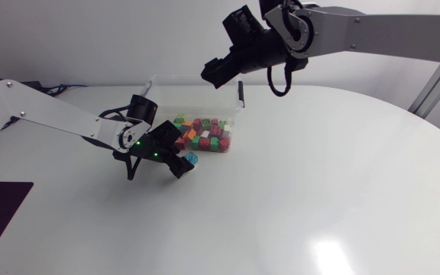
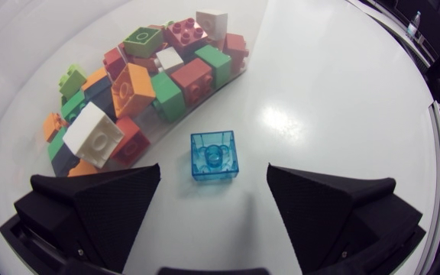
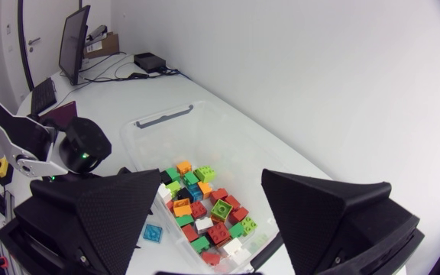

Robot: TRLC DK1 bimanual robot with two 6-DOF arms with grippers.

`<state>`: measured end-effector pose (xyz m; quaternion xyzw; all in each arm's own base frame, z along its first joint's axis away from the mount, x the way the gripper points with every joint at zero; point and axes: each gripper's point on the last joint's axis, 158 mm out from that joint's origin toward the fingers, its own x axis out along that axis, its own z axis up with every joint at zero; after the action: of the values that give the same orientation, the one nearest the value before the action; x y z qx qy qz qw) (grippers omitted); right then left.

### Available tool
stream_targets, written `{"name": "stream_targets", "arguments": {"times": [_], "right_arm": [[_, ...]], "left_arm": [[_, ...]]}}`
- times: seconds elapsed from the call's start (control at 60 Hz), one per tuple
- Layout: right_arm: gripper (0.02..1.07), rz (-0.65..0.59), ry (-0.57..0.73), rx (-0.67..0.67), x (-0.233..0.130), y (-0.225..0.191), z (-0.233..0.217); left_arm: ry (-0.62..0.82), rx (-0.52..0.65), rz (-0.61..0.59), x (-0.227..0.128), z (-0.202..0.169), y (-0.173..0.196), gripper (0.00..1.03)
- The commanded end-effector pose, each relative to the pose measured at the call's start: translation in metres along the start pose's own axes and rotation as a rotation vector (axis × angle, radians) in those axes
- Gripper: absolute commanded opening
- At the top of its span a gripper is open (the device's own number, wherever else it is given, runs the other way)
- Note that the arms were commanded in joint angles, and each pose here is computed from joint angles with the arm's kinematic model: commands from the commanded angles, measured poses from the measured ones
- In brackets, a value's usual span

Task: Place the duplo bricks in the container

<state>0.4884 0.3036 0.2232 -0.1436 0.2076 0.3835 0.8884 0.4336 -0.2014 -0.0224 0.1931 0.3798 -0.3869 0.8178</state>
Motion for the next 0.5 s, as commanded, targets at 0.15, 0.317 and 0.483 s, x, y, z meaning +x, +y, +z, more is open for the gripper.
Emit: {"name": "stream_targets", "arguments": {"times": [0.15, 0.317, 0.483], "right_arm": [[0.98, -0.018, -0.020, 0.041, -0.045, -0.003, -0.020], [0.98, -0.027, -0.022, 0.035, -0.066, 0.003, -0.032], [0.98, -0.030, -0.023, 0.023, -0.084, 0.010, -0.042]], "left_arm": [[0.002, -0.020, 0.015, 0.021, 0.004, 0.000, 0.91], [0.010, -0.009, 0.017, 0.030, 0.005, -0.006, 0.69], [0.013, -0.009, 0.020, 0.033, 0.006, -0.008, 0.40]]}}
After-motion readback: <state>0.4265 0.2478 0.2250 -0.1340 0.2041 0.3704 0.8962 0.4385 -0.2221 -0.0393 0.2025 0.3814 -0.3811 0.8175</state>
